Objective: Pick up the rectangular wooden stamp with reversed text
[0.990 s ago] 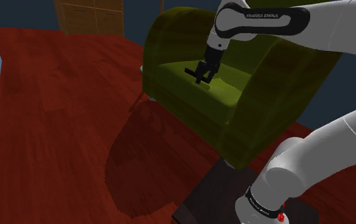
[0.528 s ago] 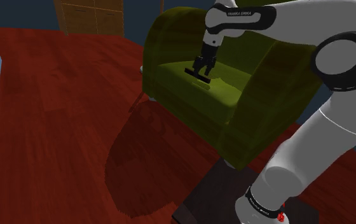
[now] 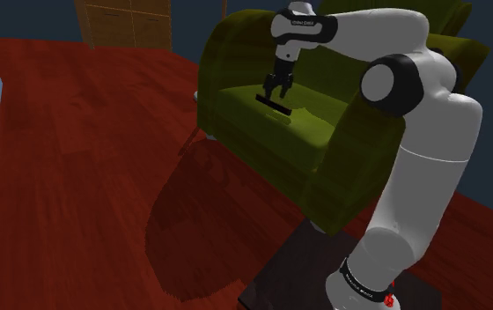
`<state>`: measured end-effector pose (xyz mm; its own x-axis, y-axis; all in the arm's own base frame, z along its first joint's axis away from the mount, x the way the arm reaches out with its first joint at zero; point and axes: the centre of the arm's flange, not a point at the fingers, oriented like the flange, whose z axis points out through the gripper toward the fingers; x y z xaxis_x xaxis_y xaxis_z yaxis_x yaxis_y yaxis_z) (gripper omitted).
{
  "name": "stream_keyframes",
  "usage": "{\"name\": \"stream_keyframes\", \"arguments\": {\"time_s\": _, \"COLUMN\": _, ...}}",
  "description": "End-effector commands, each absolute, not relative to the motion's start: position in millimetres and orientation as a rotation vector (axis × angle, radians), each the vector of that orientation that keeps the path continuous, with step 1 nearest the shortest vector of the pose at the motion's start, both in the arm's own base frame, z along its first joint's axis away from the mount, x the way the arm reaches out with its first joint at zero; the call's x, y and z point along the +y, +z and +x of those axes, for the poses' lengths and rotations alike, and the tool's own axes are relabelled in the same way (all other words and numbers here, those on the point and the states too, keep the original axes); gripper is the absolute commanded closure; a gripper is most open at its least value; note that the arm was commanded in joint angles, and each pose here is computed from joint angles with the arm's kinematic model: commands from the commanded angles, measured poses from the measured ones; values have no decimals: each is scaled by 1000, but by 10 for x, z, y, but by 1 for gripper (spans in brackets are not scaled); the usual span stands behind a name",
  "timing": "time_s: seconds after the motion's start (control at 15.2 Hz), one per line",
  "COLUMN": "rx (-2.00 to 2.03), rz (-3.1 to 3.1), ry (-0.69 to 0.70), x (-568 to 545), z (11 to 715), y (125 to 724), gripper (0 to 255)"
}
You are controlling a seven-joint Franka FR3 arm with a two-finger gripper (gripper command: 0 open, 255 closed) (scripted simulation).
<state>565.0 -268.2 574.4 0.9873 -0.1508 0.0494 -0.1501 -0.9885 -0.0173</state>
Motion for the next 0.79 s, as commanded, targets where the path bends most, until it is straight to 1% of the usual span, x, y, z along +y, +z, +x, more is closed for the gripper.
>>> {"name": "stream_keyframes", "arguments": {"time_s": 0.0, "rx": 249, "rz": -3122, "ry": -71, "x": -2882, "z": 5824, "y": 5733, "gripper": 0}}
{"name": "stream_keyframes", "arguments": {"time_s": 0.53, "rx": 252, "rz": -3122, "ry": -69, "x": -2920, "z": 5856, "y": 5329, "gripper": 0}}
{"name": "stream_keyframes", "arguments": {"time_s": 0.66, "rx": 252, "rz": -3122, "ry": -69, "x": -2920, "z": 5856, "y": 5329, "gripper": 0}}
{"name": "stream_keyframes", "arguments": {"time_s": 0.73, "rx": 252, "rz": -3122, "ry": -69, "x": -2922, "z": 5861, "y": 5332, "gripper": 255}}
